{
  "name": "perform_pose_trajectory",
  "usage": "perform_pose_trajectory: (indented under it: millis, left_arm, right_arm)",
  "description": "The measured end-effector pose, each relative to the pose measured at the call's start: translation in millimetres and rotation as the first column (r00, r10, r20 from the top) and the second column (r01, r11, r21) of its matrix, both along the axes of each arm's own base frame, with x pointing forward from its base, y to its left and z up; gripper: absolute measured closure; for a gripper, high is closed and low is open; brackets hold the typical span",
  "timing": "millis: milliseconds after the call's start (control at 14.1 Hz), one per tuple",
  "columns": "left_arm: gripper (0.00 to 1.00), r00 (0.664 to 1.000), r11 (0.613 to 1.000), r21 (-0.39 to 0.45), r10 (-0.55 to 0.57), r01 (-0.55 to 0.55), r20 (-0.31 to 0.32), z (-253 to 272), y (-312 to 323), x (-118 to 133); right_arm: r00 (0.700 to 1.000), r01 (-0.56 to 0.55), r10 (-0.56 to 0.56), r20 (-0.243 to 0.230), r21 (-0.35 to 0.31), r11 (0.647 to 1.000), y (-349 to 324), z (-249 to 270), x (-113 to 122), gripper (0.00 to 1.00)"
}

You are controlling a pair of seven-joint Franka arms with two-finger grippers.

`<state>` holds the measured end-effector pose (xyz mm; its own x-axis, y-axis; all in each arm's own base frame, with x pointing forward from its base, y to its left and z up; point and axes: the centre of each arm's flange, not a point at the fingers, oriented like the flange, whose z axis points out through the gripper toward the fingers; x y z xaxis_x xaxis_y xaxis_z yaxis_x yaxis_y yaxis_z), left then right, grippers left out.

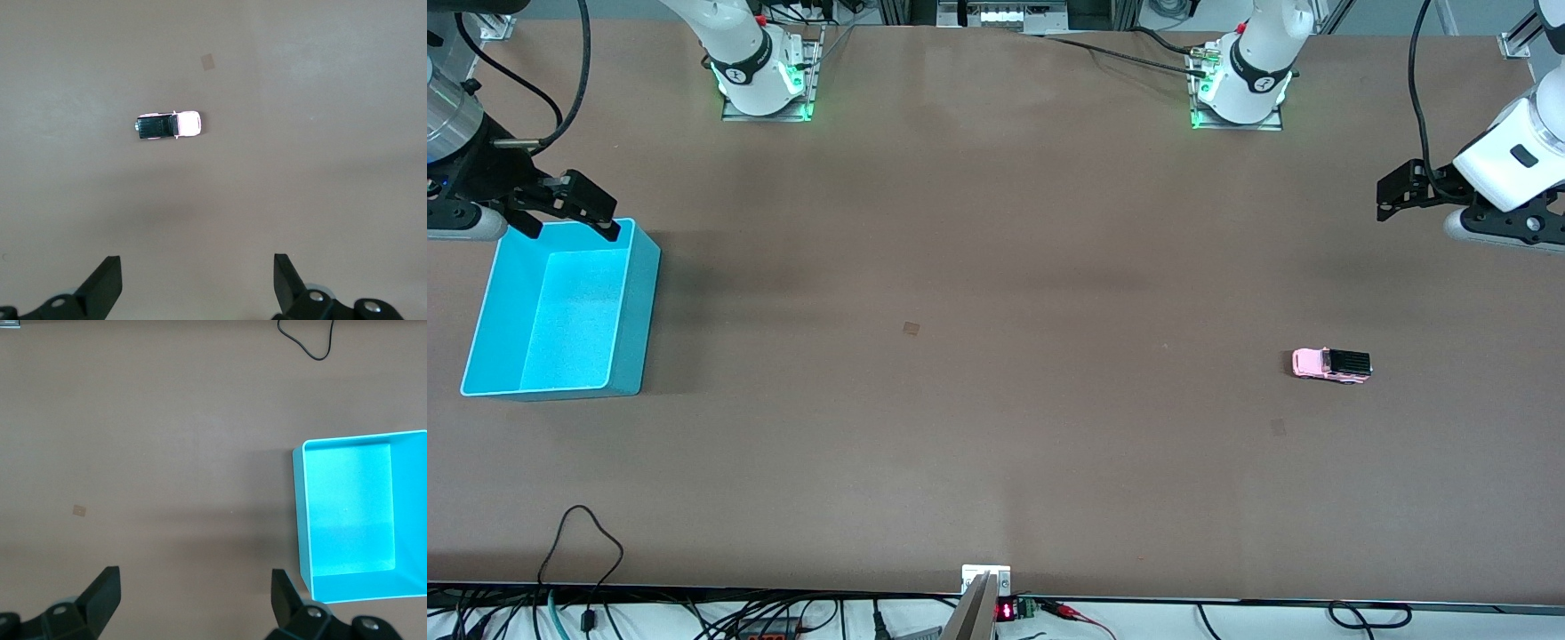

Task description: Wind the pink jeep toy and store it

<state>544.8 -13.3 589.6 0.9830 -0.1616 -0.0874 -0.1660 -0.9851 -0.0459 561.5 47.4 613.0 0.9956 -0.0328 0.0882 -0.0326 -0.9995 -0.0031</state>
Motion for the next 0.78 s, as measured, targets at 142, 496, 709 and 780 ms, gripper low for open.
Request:
perform_pose_trajectory:
  millis: [142,496,709,780]
  left_arm:
    - [0.0,1.0,1.0,0.0,0.0,0.0,0.0,0,0,0]
    - [0.0,0.999,1.0,0.002,0.001,-0.001,-0.04,-2,0,-5]
    - [0.0,0.994,1.0,0.005,-0.006,0.007,-0.11,-7,-6,-13]
    - [0.0,0.991,1.0,0.005,-0.007,0.008,-0.136,-8,-7,-17]
  right_arm:
    - [1.0,0.0,0.0,0.001,0.0,1.0,0,0,0,0.0]
    - [1.0,0.001,-0.001,0.001,0.0,1.0,-1,1,0,0.0]
    - [1.0,0.001,-0.001,0.001,0.0,1.0,-1,1,0,0.0]
    - [1.0,0.001,-0.001,0.001,0.0,1.0,-1,1,0,0.0]
